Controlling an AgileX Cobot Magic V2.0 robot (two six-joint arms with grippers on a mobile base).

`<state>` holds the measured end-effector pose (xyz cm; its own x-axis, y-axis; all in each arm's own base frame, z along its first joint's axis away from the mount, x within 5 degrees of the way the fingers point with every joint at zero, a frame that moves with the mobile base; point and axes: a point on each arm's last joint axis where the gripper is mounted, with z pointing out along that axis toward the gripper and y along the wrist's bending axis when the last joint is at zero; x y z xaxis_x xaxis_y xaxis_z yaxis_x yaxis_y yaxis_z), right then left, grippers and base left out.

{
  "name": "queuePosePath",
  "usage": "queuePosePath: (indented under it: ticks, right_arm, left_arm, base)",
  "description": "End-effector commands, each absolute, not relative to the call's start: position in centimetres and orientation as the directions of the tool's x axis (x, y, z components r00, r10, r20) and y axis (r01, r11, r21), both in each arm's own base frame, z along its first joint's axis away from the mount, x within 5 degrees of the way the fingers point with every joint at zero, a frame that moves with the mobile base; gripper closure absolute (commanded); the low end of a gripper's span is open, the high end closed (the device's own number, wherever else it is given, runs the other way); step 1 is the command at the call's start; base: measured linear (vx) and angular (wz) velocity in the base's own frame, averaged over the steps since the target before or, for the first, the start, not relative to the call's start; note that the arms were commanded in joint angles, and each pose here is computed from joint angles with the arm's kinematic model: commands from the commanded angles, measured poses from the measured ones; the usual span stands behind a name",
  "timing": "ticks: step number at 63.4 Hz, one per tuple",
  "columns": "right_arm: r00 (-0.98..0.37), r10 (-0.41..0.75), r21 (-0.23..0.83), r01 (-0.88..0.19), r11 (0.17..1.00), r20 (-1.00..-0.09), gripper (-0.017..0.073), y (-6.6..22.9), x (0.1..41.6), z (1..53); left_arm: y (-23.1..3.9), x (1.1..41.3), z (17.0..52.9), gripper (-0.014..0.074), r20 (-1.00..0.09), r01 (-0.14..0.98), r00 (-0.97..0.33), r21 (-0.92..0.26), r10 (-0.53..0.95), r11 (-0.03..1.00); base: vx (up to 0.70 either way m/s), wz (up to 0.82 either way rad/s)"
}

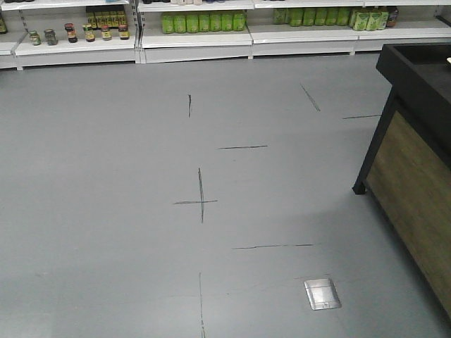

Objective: Pick three apples into basket with both arms
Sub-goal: 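Drive the base forward along the aisle toward the fruit tables, then turn the base and approach the table holding the light-blue basket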

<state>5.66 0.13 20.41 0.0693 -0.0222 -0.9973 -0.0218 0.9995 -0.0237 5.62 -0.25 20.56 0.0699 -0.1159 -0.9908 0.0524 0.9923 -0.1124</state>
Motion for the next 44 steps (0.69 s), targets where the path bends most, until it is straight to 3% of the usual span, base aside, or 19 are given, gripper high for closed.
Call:
queuePosePath:
  ticks: [1, 44]
  right_arm:
    - [0.137, -0.034, -0.037, -0.019, 0.999, -0.990, 0.0568, 0.14, 5.58, 20.62]
    - [0.137, -0.034, -0.037, -0.019, 0.999, -0.990, 0.0568, 0.14, 5.58, 20.62]
  left_arm:
    - [-0.27, 5.56, 20.46, 0.0600, -0.983, 0.064, 0.125, -0.125, -0.133, 0.990]
    - [-0.27, 5.56, 20.46, 0.0600, -0.983, 0.064, 0.125, -0.125, -0.133, 0.990]
  base:
    - [0.12, -0.08]
    - [0.11, -0.15]
